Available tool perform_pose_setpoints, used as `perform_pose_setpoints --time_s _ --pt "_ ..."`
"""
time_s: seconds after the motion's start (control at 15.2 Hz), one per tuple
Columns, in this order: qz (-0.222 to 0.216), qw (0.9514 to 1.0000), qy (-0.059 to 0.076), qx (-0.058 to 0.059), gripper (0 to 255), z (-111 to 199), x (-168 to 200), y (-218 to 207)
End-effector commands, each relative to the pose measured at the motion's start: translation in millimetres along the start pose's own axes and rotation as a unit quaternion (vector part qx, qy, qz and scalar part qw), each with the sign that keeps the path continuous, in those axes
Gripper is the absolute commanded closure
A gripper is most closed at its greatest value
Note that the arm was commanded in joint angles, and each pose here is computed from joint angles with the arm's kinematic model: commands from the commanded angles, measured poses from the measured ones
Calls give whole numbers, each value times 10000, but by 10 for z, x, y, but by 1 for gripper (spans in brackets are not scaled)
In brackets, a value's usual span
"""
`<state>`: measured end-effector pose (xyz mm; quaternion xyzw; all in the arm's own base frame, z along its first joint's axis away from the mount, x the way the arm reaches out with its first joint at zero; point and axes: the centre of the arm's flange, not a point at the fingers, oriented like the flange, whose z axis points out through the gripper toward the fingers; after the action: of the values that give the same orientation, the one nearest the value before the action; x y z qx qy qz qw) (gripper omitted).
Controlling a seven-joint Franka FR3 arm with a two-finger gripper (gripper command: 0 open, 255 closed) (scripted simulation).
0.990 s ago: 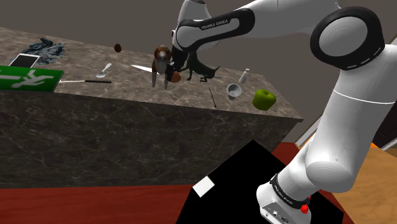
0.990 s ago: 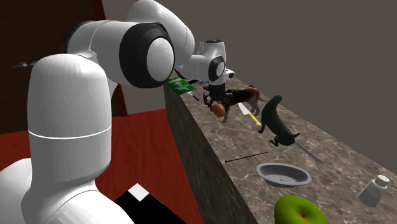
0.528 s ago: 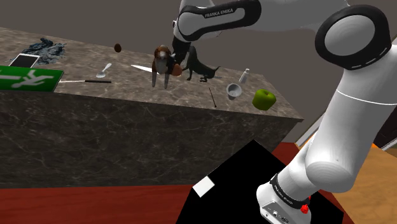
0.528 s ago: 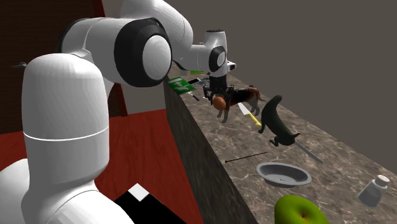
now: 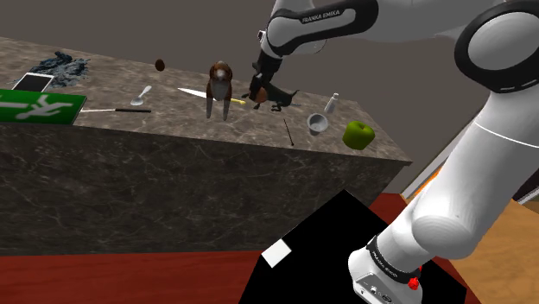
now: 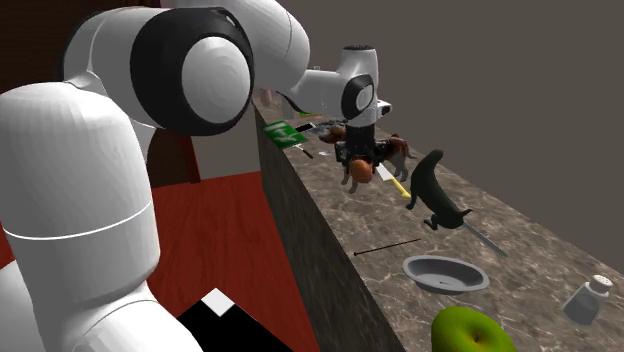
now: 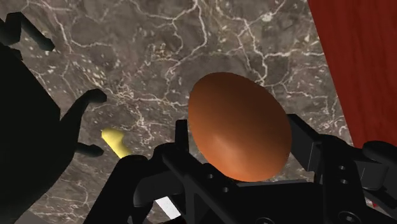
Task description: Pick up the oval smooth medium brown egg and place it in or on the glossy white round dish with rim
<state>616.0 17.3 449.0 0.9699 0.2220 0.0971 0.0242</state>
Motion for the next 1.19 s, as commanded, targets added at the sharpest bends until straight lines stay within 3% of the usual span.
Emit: perform_pose_setpoints --time_s 0.0,1.12 --pt "-8 10000 1 1 255 -18 -198 159" --pt "-8 10000 1 1 255 -209 -1874 1639"
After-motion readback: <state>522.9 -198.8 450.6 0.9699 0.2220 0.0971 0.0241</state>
